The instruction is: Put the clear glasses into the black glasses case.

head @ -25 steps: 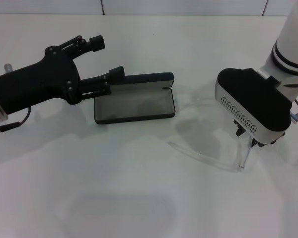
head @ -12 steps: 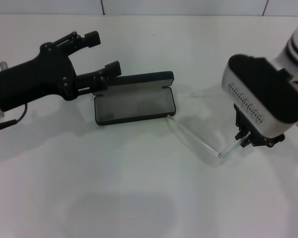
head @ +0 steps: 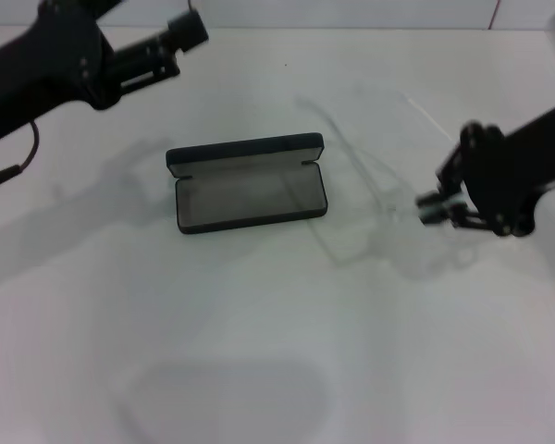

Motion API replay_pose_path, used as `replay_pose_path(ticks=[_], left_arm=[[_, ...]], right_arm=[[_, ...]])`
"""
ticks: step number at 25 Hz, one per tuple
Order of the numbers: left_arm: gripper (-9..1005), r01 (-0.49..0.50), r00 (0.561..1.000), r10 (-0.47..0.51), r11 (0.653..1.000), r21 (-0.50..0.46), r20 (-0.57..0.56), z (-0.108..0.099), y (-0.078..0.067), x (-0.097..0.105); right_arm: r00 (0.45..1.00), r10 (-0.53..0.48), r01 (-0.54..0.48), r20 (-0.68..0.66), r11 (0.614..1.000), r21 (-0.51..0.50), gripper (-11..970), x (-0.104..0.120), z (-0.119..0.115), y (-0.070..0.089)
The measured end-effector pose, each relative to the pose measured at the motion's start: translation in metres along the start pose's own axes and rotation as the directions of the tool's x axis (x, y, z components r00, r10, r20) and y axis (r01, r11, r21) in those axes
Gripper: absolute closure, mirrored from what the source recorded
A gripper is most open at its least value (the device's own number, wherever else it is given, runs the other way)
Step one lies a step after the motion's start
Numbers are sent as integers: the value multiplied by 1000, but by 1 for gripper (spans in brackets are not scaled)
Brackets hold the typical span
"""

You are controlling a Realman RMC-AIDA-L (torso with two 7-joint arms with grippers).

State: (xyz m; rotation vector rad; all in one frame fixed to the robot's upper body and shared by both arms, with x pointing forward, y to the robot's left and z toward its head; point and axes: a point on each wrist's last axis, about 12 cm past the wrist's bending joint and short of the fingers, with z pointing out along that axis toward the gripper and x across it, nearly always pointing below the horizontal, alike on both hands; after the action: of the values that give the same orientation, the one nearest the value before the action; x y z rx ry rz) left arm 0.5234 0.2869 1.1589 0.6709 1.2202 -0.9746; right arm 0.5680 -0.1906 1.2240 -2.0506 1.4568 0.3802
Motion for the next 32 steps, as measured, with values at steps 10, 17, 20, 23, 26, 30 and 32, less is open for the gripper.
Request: replay_pose_path(ticks=[10,17,20,23,26,30,32], left_arm=[[318,7,999,-12,986,166,32,52,-1,-9],[577,69,997,-73,975,212,12,73,0,1],[642,104,994,-106,970,221,-2,77,-1,6],[706,123,992,-122,962,242,-20,80,-4,10],[771,141,990,-136,956,258,-35,82,-7,11],[869,171,985,-163,951,260,-51,81,-7,13],[924,171,985,-166,952,253,-43,78,-8,13]], right_arm=[[811,18,-139,585,977,162,875,47,14,34],[663,-18,-201,748,959,202,874,62,38,54],[651,-6,-210,759,960,188,874,62,42,56],[647,0,-214,762,960,182,874,62,44,57],[647,2,-212,762,961,178,874,61,45,57],[650,3,-202,760,965,169,874,59,47,56],[652,4,-201,758,965,167,874,59,48,56]])
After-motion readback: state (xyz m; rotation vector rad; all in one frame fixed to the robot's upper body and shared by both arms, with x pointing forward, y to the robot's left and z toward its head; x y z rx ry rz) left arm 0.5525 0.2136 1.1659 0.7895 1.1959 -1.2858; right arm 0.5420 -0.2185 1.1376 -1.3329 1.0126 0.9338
